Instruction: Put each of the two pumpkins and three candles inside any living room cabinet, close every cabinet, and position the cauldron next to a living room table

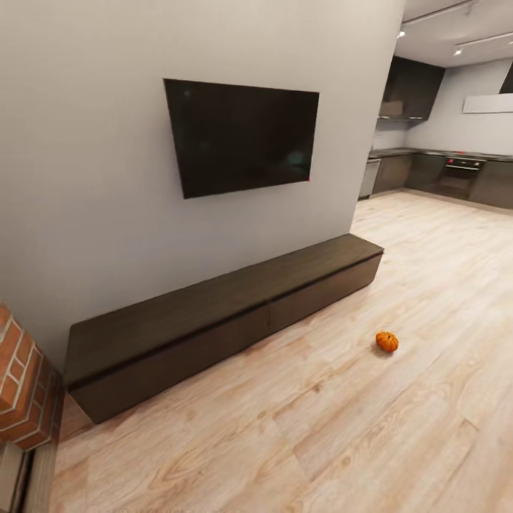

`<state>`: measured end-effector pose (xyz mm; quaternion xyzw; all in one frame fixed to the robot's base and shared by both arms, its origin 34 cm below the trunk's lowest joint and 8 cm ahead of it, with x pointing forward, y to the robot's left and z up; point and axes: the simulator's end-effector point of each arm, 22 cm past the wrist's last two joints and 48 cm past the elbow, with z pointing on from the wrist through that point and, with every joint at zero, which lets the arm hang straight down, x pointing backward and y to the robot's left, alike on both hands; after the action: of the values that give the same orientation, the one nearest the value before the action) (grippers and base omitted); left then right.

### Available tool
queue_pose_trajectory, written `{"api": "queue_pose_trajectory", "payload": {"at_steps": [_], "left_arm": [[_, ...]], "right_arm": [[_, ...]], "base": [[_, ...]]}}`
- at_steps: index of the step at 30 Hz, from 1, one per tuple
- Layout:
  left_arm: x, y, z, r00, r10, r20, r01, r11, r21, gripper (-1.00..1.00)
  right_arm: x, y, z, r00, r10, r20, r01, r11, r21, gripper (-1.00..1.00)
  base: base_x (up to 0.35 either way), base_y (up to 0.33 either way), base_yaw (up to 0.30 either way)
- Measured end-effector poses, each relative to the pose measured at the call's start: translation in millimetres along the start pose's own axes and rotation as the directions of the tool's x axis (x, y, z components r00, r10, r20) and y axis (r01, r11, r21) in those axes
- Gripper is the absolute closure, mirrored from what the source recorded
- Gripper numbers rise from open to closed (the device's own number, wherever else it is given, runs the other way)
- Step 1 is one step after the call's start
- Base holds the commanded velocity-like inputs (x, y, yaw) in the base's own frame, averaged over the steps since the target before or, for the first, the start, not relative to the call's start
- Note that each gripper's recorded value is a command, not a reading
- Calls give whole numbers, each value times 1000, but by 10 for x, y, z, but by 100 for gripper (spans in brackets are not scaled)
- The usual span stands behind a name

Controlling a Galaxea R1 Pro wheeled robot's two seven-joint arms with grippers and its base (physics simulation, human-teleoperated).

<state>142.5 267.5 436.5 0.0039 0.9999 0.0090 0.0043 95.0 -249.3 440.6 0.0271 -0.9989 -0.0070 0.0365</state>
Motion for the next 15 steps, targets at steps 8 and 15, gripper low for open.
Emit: {"api": "queue_pose_trajectory", "payload": {"at_steps": [8, 15], "left_arm": [[24, -2, 0, 1000, 0, -7, 0, 1000, 0, -100], [52, 0, 0, 1000, 0, -13, 0, 1000, 0, -100]], "right_arm": [[24, 2, -1, 1000, -1, -6, 1, 1000, 0, -100], [51, 7, -2, 1000, -1, -15, 1, 1000, -1, -100]], "base": [[0, 0, 215], [0, 0, 215]]}}
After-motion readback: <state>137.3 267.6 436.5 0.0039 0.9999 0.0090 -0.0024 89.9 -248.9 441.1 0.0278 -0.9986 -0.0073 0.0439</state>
